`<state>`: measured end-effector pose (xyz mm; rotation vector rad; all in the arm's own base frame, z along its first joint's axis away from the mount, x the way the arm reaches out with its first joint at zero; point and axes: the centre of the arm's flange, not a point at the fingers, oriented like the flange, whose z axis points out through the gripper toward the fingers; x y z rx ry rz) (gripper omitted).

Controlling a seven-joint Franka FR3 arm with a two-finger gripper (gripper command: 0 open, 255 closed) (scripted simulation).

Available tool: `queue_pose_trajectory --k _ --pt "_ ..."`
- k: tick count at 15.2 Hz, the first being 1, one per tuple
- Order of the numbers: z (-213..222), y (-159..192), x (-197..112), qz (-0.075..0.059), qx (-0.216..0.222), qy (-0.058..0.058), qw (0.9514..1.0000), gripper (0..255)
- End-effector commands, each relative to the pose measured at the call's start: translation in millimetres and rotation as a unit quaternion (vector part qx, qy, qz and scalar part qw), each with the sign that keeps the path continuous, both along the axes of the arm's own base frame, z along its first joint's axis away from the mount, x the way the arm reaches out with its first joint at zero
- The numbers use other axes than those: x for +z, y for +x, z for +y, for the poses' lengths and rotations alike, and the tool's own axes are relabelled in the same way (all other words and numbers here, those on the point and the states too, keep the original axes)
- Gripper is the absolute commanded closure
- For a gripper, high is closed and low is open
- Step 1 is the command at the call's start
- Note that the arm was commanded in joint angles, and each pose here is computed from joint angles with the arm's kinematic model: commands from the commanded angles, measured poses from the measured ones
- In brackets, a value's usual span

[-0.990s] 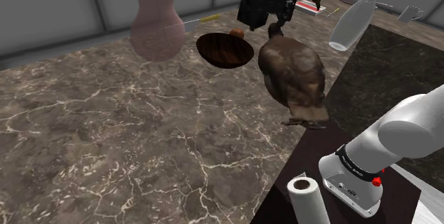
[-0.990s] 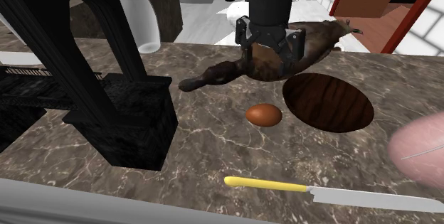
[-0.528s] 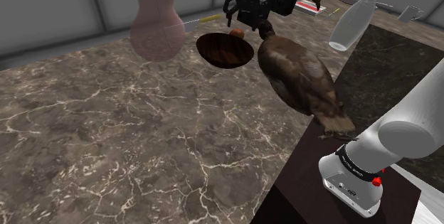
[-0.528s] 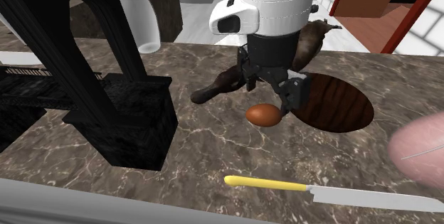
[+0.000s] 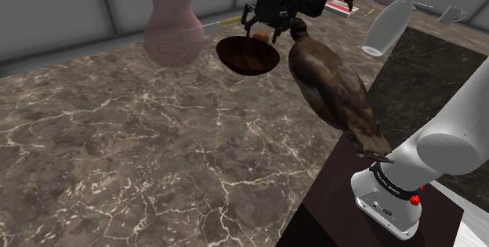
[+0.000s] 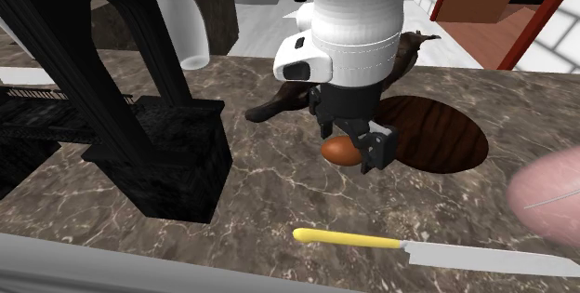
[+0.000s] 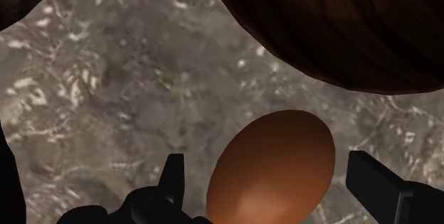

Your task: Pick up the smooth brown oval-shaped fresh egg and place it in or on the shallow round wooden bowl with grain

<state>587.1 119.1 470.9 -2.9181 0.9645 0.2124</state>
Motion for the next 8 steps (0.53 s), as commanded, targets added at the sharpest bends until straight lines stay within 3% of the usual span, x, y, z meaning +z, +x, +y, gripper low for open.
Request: queue_pose_trajectory --k 1,7,8 --pt "0.7 -0.5 -4.0 0.000 0.000 0.000 1.0000 0" --pt "0.7 -0.5 -3.9 0.000 0.000 0.000 1.0000 0" --pt "0.7 -0.5 -3.9 0.000 0.000 0.000 1.0000 255"
